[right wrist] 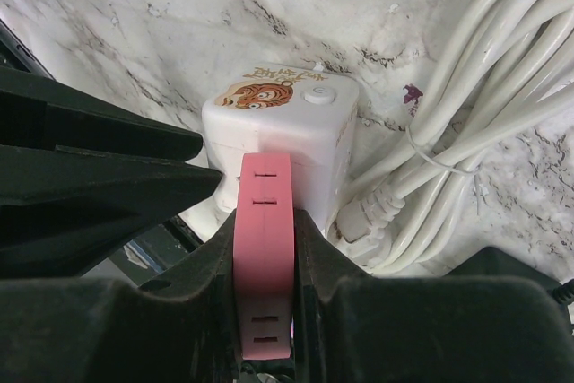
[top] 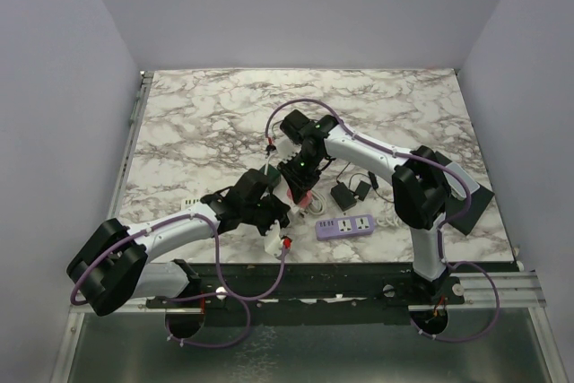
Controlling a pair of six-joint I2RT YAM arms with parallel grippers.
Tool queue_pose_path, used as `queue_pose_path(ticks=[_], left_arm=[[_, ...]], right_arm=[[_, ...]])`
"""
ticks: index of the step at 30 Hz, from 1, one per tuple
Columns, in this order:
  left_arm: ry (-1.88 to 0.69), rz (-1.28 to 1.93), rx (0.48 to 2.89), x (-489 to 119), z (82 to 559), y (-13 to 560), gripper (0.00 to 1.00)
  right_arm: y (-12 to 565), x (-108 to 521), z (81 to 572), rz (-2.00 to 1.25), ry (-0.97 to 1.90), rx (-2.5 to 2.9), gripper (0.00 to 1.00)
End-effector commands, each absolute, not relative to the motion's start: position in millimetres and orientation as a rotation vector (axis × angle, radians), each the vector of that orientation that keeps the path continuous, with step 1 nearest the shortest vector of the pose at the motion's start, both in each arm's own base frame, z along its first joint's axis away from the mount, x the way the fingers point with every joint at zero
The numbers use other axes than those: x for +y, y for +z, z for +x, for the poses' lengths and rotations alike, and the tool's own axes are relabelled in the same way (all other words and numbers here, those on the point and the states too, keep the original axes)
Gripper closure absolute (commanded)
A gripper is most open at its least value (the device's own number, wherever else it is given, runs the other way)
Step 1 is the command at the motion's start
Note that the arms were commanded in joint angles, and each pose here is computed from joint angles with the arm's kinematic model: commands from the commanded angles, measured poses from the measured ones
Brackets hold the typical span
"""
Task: Insert the plug
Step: Insert the plug into the socket.
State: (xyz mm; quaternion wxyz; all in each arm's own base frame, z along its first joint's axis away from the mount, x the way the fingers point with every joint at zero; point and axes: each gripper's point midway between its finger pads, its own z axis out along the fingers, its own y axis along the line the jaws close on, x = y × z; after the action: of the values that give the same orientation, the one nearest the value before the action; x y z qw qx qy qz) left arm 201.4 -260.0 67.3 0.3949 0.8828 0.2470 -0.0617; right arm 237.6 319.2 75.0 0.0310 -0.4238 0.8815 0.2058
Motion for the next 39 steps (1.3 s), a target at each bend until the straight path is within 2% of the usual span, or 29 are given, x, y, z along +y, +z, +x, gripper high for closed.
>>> queue_pose_path(ticks=[1, 6, 9, 12, 15, 18, 23, 25, 26, 27, 35, 39], left_arm=[[-0.226, 2.324, 0.665, -245.9, 186.5, 49.3, 0.71], [-0.234, 2.311, 0.669, -247.2, 186.1, 52.8, 0.71], [-0.233, 2.287, 0.686, -249.0, 187.5, 59.6, 0.70], [-0.228, 2.268, 0.694, -249.1, 188.0, 65.2, 0.70], [-0.230, 2.267, 0.693, -247.5, 185.6, 65.8, 0.70], [-0.235, 2.269, 0.686, -246.1, 183.2, 65.1, 0.70], [-0.230, 2.267, 0.689, -245.0, 183.1, 66.1, 0.70], [-0.226, 2.265, 0.698, -243.8, 183.1, 65.8, 0.70], [-0.226, 2.263, 0.704, -243.8, 183.1, 66.1, 0.70], [-0.224, 2.258, 0.715, -243.4, 183.8, 67.1, 0.70], [-0.205, 2.230, 0.809, -236.3, 186.5, 66.1, 0.71], [-0.173, 2.216, 0.823, -235.3, 191.3, 63.5, 0.72]], right_arm=[[40.6, 299.5, 224.6, -1.364, 0.543, 2.820, 0.99], [39.6, 299.1, 225.1, -1.368, 0.537, 2.823, 0.99], [40.9, 300.4, 228.1, -1.363, 0.530, 2.819, 0.89], [46.7, 303.9, 234.8, -1.348, 0.521, 2.796, 0.63], [56.0, 308.4, 241.4, -1.336, 0.517, 2.759, 0.46], [71.7, 314.2, 250.4, -1.311, 0.518, 2.706, 0.36], [95.0, 320.3, 254.7, -1.287, 0.546, 2.657, 0.29], [104.4, 322.5, 254.4, -1.266, 0.562, 2.646, 0.17], [107.8, 324.5, 252.9, -1.260, 0.573, 2.642, 0.05], [113.4, 325.7, 251.1, -1.251, 0.580, 2.631, 0.01], [146.1, 332.6, 238.0, -1.139, 0.679, 2.558, 0.01], [141.6, 332.7, 232.0, -1.114, 0.708, 2.579, 0.04]])
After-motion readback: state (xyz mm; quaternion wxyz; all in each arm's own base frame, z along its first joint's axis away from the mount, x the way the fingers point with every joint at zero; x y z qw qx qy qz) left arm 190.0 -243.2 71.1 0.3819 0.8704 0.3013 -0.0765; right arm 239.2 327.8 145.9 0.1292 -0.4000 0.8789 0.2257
